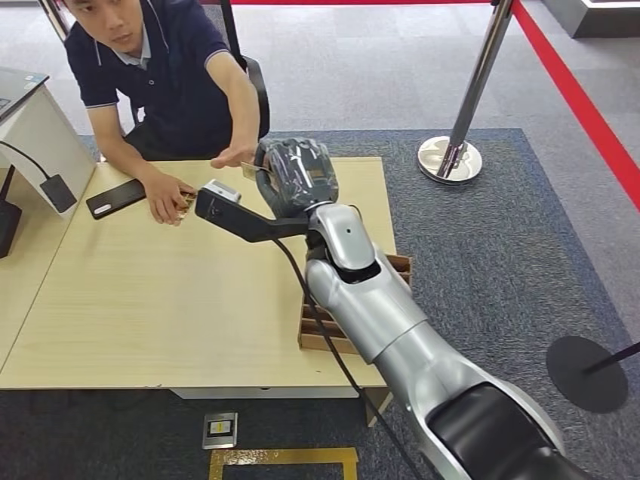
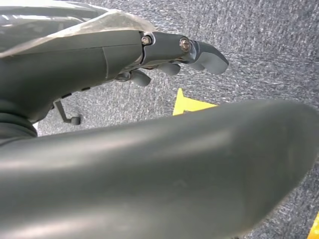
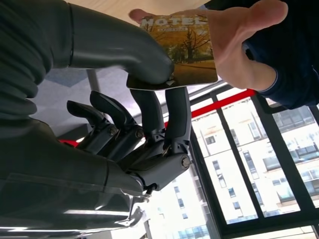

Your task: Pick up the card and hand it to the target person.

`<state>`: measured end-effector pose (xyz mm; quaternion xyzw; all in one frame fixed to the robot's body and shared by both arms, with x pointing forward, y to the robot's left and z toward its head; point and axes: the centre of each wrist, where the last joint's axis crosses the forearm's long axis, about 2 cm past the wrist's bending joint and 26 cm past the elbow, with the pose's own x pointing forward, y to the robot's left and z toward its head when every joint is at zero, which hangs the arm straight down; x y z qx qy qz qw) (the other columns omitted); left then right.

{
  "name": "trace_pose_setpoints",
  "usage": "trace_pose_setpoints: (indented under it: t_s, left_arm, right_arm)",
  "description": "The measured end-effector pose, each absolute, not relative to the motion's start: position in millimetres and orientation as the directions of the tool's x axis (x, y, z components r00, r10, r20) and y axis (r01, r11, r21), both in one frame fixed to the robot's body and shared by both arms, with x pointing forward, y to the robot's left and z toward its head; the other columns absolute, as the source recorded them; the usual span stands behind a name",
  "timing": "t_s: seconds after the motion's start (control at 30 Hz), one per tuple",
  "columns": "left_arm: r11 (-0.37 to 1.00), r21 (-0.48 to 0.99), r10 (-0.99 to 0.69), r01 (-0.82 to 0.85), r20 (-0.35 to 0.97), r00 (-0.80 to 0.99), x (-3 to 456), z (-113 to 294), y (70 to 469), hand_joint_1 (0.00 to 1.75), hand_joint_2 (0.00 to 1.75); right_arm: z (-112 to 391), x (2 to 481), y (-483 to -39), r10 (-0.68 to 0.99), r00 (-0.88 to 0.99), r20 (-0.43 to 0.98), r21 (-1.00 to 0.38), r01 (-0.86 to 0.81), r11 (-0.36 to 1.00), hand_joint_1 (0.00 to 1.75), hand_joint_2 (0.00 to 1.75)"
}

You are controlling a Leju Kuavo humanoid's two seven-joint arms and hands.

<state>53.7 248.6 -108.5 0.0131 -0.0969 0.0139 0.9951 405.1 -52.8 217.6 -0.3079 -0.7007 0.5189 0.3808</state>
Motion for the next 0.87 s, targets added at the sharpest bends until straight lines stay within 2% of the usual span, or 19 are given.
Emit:
trace_pose_setpoints:
  t_s: [0.3, 0.33, 0.43, 0.47, 0.67, 0.87]
  left_arm:
    - [0.999, 0.024, 0.022, -0.027, 0.192, 0.981, 53.7, -108.5, 248.8, 0.0, 0.0]
    - [0.999, 0.024, 0.022, -0.028, 0.192, 0.981, 53.6, -108.5, 248.8, 0.0, 0.0]
    - [0.999, 0.025, 0.024, -0.029, 0.191, 0.981, 53.6, -108.5, 248.8, 0.0, 0.0]
    - [0.999, 0.025, 0.025, -0.03, 0.191, 0.981, 53.5, -108.5, 248.9, 0.0, 0.0]
    - [0.998, 0.033, 0.039, -0.046, 0.178, 0.983, 53.1, -108.6, 249.7, 0.0, 0.0]
    - [0.997, 0.039, 0.056, -0.063, 0.168, 0.984, 50.1, -109.0, 249.9, 0.0, 0.0]
  right_arm:
    - [212.8, 404.1, -52.4, 0.835, -0.508, 0.211, -0.967, 0.019, 0.255, 1.75, 1.75]
    - [212.2, 403.9, -52.3, 0.836, -0.506, 0.211, -0.967, 0.016, 0.254, 1.6, 1.75]
    - [210.9, 403.1, -51.6, 0.834, -0.503, 0.226, -0.965, 0.002, 0.262, 0.29, 1.75]
    - [210.6, 402.8, -51.4, 0.83, -0.502, 0.242, -0.962, -0.009, 0.275, 0.0, 1.75]
    - [201.4, 398.4, -51.8, 0.727, -0.526, 0.442, -0.892, -0.169, 0.42, 0.0, 1.75]
    - [173.4, 379.8, -62.9, 0.512, -0.506, 0.694, -0.707, -0.346, 0.617, 0.0, 1.75]
